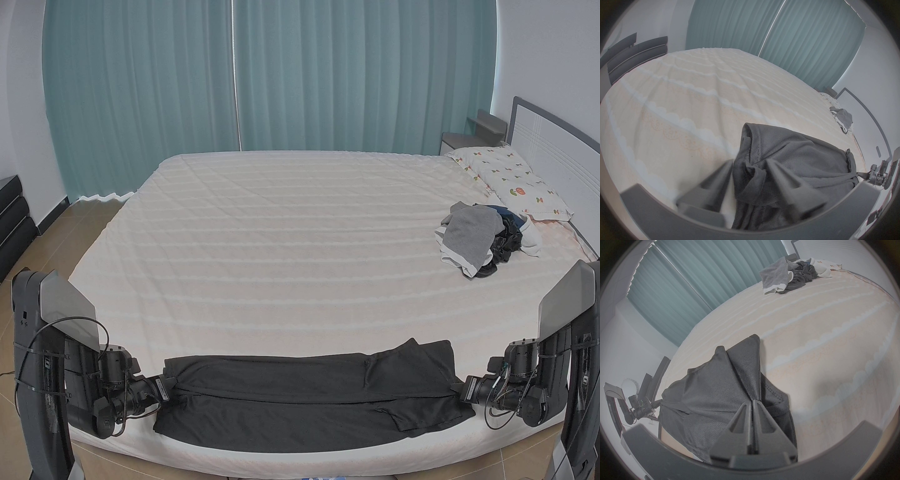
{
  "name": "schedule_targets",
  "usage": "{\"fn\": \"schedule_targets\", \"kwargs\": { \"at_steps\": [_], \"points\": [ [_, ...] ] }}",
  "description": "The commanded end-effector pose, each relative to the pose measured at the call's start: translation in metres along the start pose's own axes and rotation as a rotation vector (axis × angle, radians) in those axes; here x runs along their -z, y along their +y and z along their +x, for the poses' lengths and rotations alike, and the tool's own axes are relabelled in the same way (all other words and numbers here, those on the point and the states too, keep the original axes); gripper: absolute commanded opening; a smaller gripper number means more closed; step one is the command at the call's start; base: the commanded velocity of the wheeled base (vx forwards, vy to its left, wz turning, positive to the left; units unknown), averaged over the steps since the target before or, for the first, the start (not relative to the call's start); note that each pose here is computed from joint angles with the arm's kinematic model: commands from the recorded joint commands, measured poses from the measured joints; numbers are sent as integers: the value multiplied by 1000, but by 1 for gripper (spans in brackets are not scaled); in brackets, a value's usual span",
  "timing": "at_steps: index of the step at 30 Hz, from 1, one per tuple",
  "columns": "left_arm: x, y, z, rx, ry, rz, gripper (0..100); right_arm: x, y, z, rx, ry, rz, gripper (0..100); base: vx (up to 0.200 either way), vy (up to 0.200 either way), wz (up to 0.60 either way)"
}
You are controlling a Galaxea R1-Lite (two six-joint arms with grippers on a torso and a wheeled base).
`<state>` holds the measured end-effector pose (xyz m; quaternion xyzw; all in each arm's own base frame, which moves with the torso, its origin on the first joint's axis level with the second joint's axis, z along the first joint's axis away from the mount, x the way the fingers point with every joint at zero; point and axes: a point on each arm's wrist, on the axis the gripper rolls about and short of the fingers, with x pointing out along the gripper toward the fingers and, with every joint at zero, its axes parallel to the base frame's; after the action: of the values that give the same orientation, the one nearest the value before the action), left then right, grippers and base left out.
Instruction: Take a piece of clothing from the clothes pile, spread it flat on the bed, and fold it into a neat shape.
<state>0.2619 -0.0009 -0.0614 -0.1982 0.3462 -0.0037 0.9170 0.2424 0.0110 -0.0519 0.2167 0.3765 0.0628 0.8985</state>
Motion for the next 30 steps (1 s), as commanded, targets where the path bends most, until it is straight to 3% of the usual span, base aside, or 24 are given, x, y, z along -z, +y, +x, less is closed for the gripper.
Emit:
{"fn": "schedule_targets", "kwargs": {
  "at_steps": [1,6,10,15,18,27,30],
  "points": [
    [-3,-1,-1,7,-21,-1,100,-1,0,1,-6,-8,1,100,0,0,0],
    [-12,0,-9,4,-57,-10,100,-7,4,-3,-17,-38,-2,100,0,0,0],
    [-34,5,-26,5,-151,-41,100,-24,9,-15,-39,-120,-1,100,0,0,0],
    [-53,1,-20,49,-233,-181,100,-39,10,-15,-65,-190,90,100,0,0,0],
    [-59,-5,-15,83,-254,-216,100,-40,11,-10,-79,-186,153,100,0,0,0],
    [-87,-36,2,115,-192,-199,100,-40,9,-1,-119,-161,268,100,0,0,0],
    [-84,-48,7,112,-95,-279,100,-40,7,9,-128,-151,319,100,0,0,0]
  ]
}}
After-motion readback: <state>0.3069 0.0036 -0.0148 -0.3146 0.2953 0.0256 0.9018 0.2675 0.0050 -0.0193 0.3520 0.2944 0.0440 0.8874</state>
